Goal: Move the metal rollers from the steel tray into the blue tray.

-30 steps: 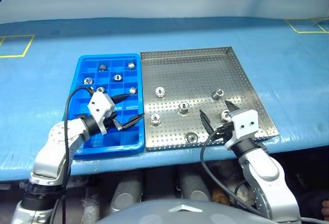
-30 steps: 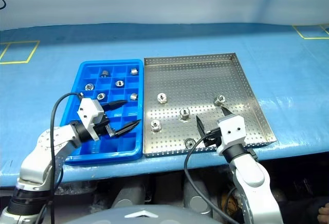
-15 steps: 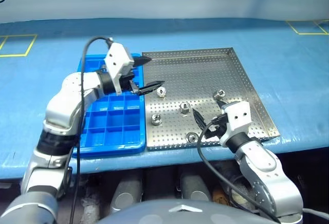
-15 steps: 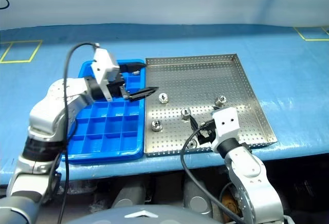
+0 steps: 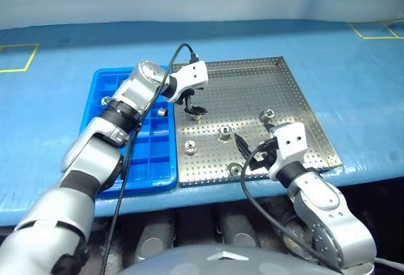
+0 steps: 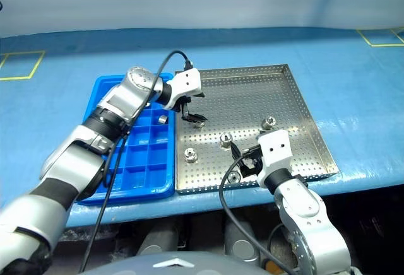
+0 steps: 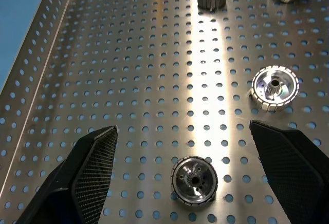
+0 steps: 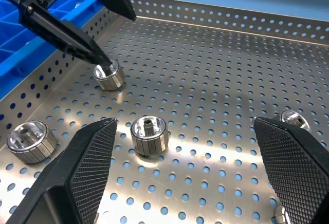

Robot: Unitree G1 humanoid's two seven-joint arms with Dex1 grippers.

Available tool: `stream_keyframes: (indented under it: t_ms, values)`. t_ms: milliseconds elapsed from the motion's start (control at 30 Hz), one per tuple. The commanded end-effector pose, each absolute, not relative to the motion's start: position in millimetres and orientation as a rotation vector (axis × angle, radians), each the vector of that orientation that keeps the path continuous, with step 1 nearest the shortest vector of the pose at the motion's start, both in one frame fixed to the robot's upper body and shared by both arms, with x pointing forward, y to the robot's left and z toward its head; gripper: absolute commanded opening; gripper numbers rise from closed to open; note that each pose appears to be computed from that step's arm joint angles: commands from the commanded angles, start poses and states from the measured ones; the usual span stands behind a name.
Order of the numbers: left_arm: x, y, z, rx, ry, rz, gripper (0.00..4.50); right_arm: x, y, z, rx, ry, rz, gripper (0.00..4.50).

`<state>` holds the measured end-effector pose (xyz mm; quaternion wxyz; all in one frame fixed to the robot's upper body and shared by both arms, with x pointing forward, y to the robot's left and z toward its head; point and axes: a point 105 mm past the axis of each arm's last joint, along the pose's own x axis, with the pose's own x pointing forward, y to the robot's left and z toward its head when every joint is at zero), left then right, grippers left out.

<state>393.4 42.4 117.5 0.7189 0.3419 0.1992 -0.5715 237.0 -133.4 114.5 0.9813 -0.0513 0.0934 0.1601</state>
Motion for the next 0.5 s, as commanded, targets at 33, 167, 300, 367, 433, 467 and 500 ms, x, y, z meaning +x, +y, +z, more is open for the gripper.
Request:
stream_keyframes:
  t_ms: [33,167,300,367,433,467,500]
  values:
    - [396,48,114,0.859,0.487,-1.29,4.5,233,-134,127,-0.107,0.133,0.299,4.48]
    - [396,61,101,0.948,0.565,-1.29,4.5,232,-136,125,-0.101,0.137,0.285,4.48]
    - [401,66,96,0.961,0.583,-1.253,4.5,231,-136,124,-0.098,0.139,0.282,4.48]
    - [402,65,94,0.945,0.581,-1.238,4.5,232,-136,124,-0.098,0.138,0.281,4.48]
    - [403,64,94,0.924,0.576,-1.229,4.5,232,-136,124,-0.097,0.137,0.28,4.48]
    - [404,62,94,0.909,0.571,-1.22,4.5,232,-136,124,-0.098,0.137,0.279,4.48]
    - [405,62,94,0.898,0.568,-1.211,4.33,232,-136,124,-0.099,0.137,0.277,4.5]
